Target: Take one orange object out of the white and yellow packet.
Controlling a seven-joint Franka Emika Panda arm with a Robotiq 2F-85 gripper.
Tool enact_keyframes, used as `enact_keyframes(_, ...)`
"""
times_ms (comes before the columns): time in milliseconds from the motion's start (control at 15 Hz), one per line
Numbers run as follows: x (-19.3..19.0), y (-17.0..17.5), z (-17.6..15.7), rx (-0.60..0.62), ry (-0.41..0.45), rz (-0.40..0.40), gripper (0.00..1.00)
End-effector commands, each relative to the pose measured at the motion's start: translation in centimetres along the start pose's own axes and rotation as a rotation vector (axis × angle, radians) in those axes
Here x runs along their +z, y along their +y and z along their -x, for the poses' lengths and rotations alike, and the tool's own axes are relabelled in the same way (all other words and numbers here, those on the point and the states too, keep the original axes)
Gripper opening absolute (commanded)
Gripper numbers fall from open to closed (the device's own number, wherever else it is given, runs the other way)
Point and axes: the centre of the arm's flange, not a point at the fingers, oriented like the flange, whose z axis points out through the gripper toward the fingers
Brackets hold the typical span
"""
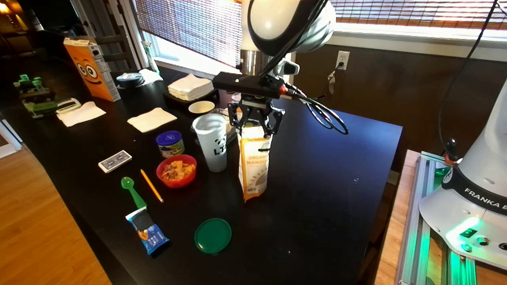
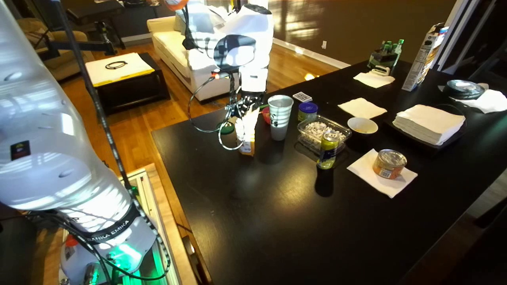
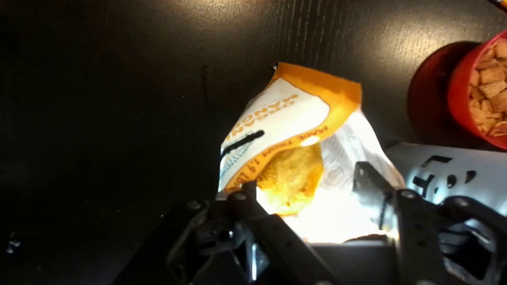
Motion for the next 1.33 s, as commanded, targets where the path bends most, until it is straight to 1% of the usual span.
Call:
enact_keyframes(0,0.8,-1.1,-0.6,-0.007,-0.036,0.03,0.34)
enact_keyframes(67,1.0,-1.2,-0.6,-0.009,-0.038,0.037,0.26)
enact_keyframes(267,1.8,-1.5,-0.6,-0.017,-0.047,0.058,0.15)
enact_keyframes(333,1.9,-1.6,-0.6,-0.02,-0.048,0.063,0.03)
enact_keyframes(400,1.8,-1.7,-0.6,-0.02,-0.048,0.064,0.01)
enact_keyframes(467,1.6,-1.6,-0.6,-0.02,-0.046,0.063,0.0)
enact_keyframes(600,0.8,-1.4,-0.5,-0.016,-0.035,0.054,0.03)
enact_keyframes(800,-0.3,-1.2,-0.3,-0.013,-0.022,0.044,0.02)
enact_keyframes(1067,-2.8,-0.7,0.4,-0.018,0.007,0.036,0.02)
enact_keyframes(1267,-4.7,-0.3,0.9,-0.031,0.006,0.036,0.02)
